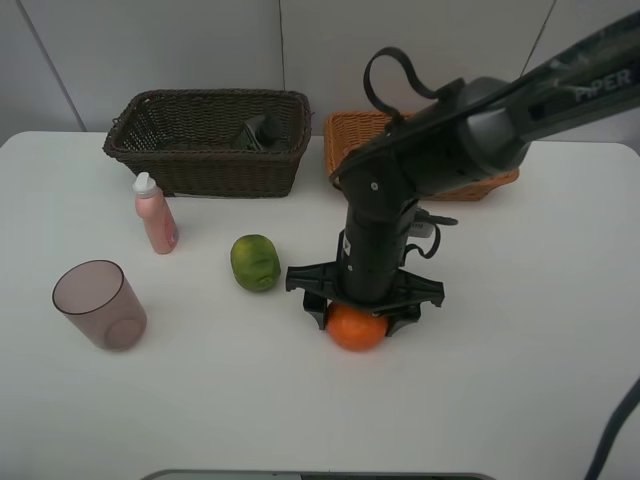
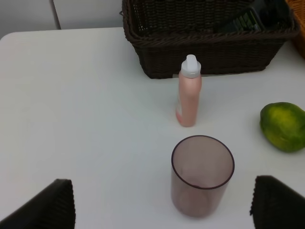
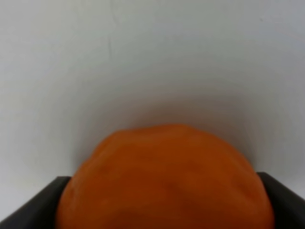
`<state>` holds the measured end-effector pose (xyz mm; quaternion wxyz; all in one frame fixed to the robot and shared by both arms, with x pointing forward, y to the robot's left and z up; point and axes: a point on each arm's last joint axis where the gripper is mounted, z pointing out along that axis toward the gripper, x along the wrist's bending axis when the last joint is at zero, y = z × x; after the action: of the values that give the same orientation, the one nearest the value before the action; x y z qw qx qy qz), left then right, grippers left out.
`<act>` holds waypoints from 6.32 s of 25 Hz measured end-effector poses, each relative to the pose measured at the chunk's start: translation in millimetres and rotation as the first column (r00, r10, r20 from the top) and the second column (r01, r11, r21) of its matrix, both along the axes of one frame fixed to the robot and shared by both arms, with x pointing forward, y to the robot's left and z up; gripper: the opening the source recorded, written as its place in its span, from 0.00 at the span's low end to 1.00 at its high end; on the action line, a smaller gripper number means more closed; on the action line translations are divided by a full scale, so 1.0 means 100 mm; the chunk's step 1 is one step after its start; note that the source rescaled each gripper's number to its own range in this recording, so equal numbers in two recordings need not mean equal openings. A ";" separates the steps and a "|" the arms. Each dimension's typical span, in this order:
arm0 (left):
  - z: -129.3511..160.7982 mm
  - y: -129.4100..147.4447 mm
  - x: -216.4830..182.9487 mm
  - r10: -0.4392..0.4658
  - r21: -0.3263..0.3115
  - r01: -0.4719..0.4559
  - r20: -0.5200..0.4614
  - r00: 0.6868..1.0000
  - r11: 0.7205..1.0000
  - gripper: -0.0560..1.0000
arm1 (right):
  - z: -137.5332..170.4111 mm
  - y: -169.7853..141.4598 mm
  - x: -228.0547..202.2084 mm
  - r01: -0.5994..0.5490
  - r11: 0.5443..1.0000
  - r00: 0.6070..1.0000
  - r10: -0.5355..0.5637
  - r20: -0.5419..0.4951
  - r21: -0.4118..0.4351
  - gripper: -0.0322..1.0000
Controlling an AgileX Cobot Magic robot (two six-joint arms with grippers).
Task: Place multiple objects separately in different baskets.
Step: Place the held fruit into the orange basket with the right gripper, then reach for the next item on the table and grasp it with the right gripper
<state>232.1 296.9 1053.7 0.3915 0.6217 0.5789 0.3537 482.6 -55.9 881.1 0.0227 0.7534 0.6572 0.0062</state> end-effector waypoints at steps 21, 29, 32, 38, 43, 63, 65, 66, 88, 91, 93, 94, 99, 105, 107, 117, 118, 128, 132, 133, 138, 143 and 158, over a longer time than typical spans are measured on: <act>0.00 0.00 0.00 0.000 0.000 0.000 0.000 1.000 1.000 0.95 | 0.09 -0.03 0.02 -0.044 0.999 0.998 0.045 0.040 -0.016 0.62; 0.00 0.00 0.00 0.000 0.000 0.000 0.000 1.000 1.000 0.95 | 0.57 -0.23 0.16 -0.118 0.993 0.978 0.117 0.174 -0.006 0.62; 0.00 0.00 0.00 0.000 0.000 0.000 0.000 1.000 1.000 0.95 | 0.72 -0.37 0.25 -0.137 0.990 0.968 0.136 0.209 -0.006 0.62; 0.00 0.00 0.00 0.000 0.000 0.000 0.000 1.000 1.000 0.95 | 1.02 -0.54 0.51 -0.249 0.967 0.932 0.252 0.259 -0.046 0.62; 0.00 0.00 0.00 0.000 0.000 0.000 0.000 1.000 1.000 0.95 | 1.30 -0.68 0.81 -0.259 0.965 0.899 0.258 0.355 -0.044 0.62; 0.00 0.00 0.00 0.000 0.000 0.000 0.000 1.000 1.000 0.95 | 0.94 -0.94 1.69 -0.195 0.979 0.774 0.113 0.623 0.065 0.62; 0.00 0.00 0.00 0.000 0.000 0.000 0.000 1.000 1.000 0.95 | 0.82 -0.91 1.74 -0.202 0.977 0.772 0.115 0.625 0.069 0.62; 0.00 0.00 0.00 0.000 0.000 0.000 0.000 1.000 1.000 0.95 | 0.76 -0.90 1.76 -0.208 0.976 0.769 0.119 0.628 0.070 0.62; 0.00 0.00 0.00 0.000 0.000 0.000 0.000 1.000 1.000 0.95 | 0.35 -0.82 1.89 -0.250 0.965 0.744 0.138 0.654 0.080 0.62; 0.00 0.00 0.00 0.000 0.000 0.000 0.000 1.000 1.000 0.95 | 0.35 -0.82 1.89 -0.250 0.965 0.743 0.138 0.655 0.080 0.72; 0.00 0.00 0.00 0.000 0.000 0.000 0.000 1.000 1.000 0.95 | 0.36 -0.82 1.89 -0.252 0.964 0.740 0.139 0.658 0.080 0.87; 0.00 0.00 0.00 0.000 0.000 0.000 0.000 1.000 1.000 0.95 | 0.36 -0.82 1.89 -0.252 0.965 0.741 0.139 0.657 0.080 0.92; 0.00 0.00 0.00 0.000 0.000 0.000 0.000 1.000 1.000 0.95 | 0.37 -0.82 1.88 -0.251 0.965 0.750 0.148 0.645 0.070 0.99; 0.00 0.00 0.00 0.000 0.000 0.000 0.000 1.000 1.000 0.95 | 0.70 -0.86 1.80 -0.258 0.966 0.739 0.181 0.649 0.024 1.00; 0.00 0.00 0.00 0.000 0.000 0.000 0.000 1.000 1.000 0.95 | 0.85 -0.85 1.73 -0.279 0.960 0.730 0.220 0.647 -0.012 1.00; 0.00 0.00 0.00 0.000 0.000 0.000 0.000 1.000 1.000 0.95 | 1.30 -0.49 1.21 -0.529 0.823 0.666 0.553 0.501 -0.205 1.00; 0.00 0.00 0.00 0.000 0.000 0.000 0.000 1.000 1.000 0.95 | 1.33 -0.44 1.14 -0.553 0.806 0.659 0.579 0.480 -0.213 1.00; 0.00 0.00 0.00 0.000 0.000 0.000 0.000 1.000 1.000 0.95 | 1.30 0.14 0.55 -0.775 0.605 0.532 0.781 0.328 -0.183 1.00; 0.00 0.00 0.00 0.000 0.000 0.000 0.000 1.000 1.000 0.95 | 1.22 0.33 0.44 -0.808 0.571 0.515 0.805 0.295 -0.146 1.00; 0.00 0.00 0.00 0.000 0.000 0.000 0.000 1.000 1.000 0.95 | 1.18 0.38 0.43 -0.808 0.575 0.525 0.802 0.284 -0.129 1.00; 0.00 0.00 0.00 0.000 0.000 0.000 0.000 1.000 1.000 0.95 | 1.05 0.63 0.42 -0.764 0.642 0.610 0.752 0.249 -0.065 1.00; 0.00 0.00 0.00 0.000 0.000 0.000 0.000 1.000 1.000 0.95 | 0.97 0.83 0.51 -0.712 0.701 0.672 0.694 0.258 -0.033 1.00; 0.00 0.00 0.00 0.000 0.000 0.000 0.000 1.000 1.000 0.95 | 0.39 1.07 0.74 -0.679 0.732 0.712 0.675 0.193 -0.055 1.00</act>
<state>232.1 296.9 1053.7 0.3915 0.6217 0.5789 0.3537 556.8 51.5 920.1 0.0771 0.4561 0.8813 0.0964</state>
